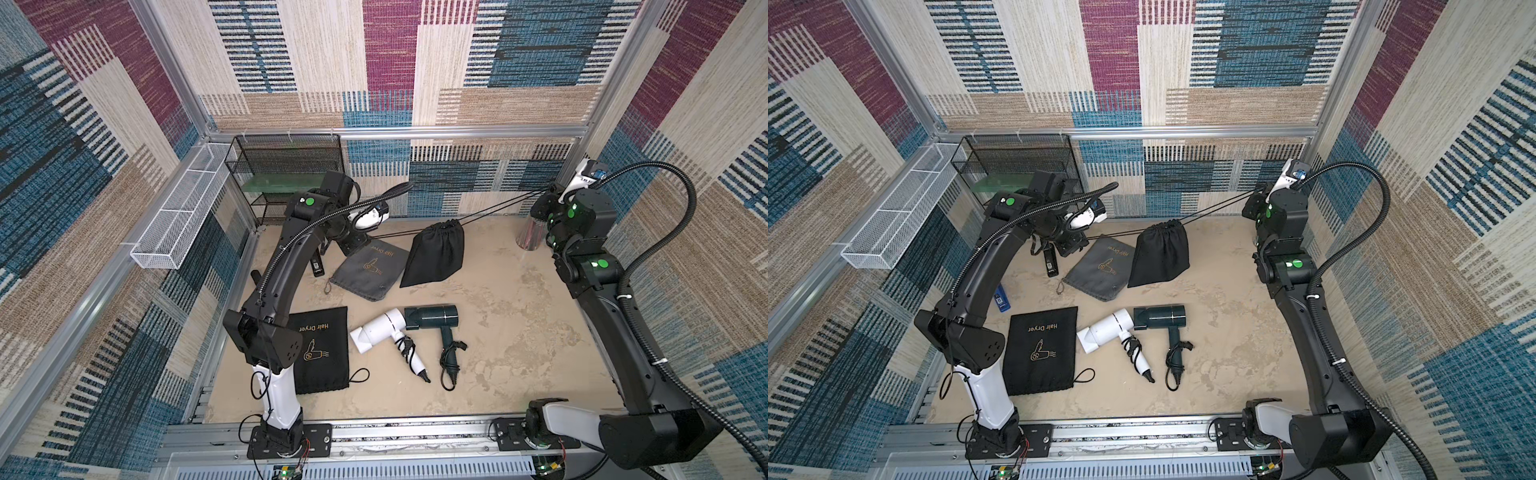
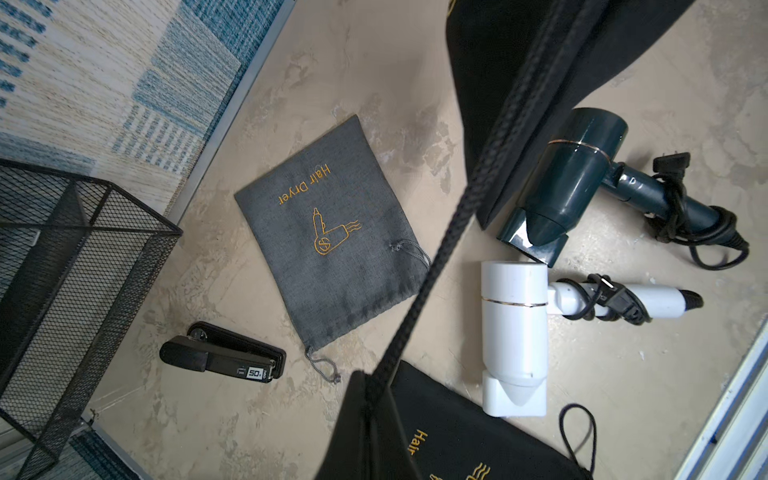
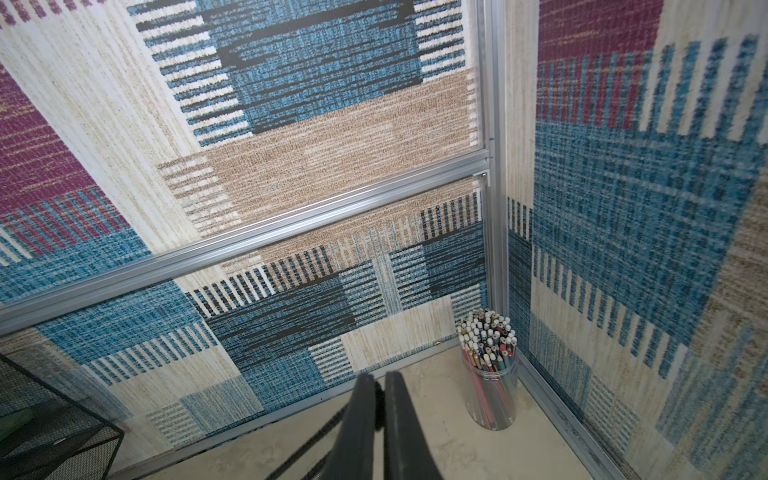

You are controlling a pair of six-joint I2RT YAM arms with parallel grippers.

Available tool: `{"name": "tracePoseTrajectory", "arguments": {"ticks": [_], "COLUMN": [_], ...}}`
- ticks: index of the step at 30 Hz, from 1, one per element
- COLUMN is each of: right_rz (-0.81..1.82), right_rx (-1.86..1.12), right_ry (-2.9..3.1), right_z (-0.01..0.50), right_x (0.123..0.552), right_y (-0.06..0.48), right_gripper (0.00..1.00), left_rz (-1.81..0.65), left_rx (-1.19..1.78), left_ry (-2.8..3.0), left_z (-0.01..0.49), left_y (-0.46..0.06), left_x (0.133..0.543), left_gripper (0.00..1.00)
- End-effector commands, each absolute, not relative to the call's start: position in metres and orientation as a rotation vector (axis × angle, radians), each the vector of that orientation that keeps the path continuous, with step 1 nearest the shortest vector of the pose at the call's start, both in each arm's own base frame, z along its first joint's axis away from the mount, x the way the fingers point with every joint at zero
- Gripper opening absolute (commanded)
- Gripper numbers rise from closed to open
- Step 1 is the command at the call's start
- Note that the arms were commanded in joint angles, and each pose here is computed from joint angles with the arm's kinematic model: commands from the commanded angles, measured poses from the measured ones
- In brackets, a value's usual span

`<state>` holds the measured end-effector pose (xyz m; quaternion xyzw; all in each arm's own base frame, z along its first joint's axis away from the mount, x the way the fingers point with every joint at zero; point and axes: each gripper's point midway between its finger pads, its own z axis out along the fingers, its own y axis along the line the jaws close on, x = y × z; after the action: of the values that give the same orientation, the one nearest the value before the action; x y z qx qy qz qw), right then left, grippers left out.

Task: Pack away hair dryers
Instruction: Pull the drawstrings on both sides of the drawstring bag, then place the drawstring bag at the center of the board.

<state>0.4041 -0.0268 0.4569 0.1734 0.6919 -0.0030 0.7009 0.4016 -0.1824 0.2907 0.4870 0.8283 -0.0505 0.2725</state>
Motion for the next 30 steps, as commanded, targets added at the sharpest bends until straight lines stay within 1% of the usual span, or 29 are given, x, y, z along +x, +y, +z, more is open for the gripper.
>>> {"name": "tracePoseTrajectory", "arguments": {"ticks": [1, 13, 18, 25, 30], "right_rz": [-0.064, -0.109, -0.109, -0.093, -0.066], "right_rx": [0.463, 0.495, 0.478, 0.447, 0.405], "right_ry": [1.441, 1.421, 1.432, 1.439, 1.453], "right_z": [0.477, 0.481, 0.479, 0.478, 0.478], "right_x": [0.392, 0.376, 0.374, 0.370, 0.369], "right_y": [-0.050, -0.081, -0.082, -0.077, -0.069], "right_gripper": [0.00, 0.00, 0.00, 0.00, 0.00], "left_rz": [-0.084, -0.070, -0.072, -0.162, -0.169], "left_rx": [1.305, 1.271, 1.261, 1.206, 1.251], "left_ry": [2.280, 2.365, 2.387, 2.329, 2.230], "left_z": [0.282, 0.253, 0.245, 0.266, 0.287], "left_y": [-0.163, -0.138, -0.134, -0.156, -0.197], "left_x": [0.402, 0.401, 0.399, 0.408, 0.412], "left_gripper": [0.00, 0.00, 0.00, 0.00, 0.00]}}
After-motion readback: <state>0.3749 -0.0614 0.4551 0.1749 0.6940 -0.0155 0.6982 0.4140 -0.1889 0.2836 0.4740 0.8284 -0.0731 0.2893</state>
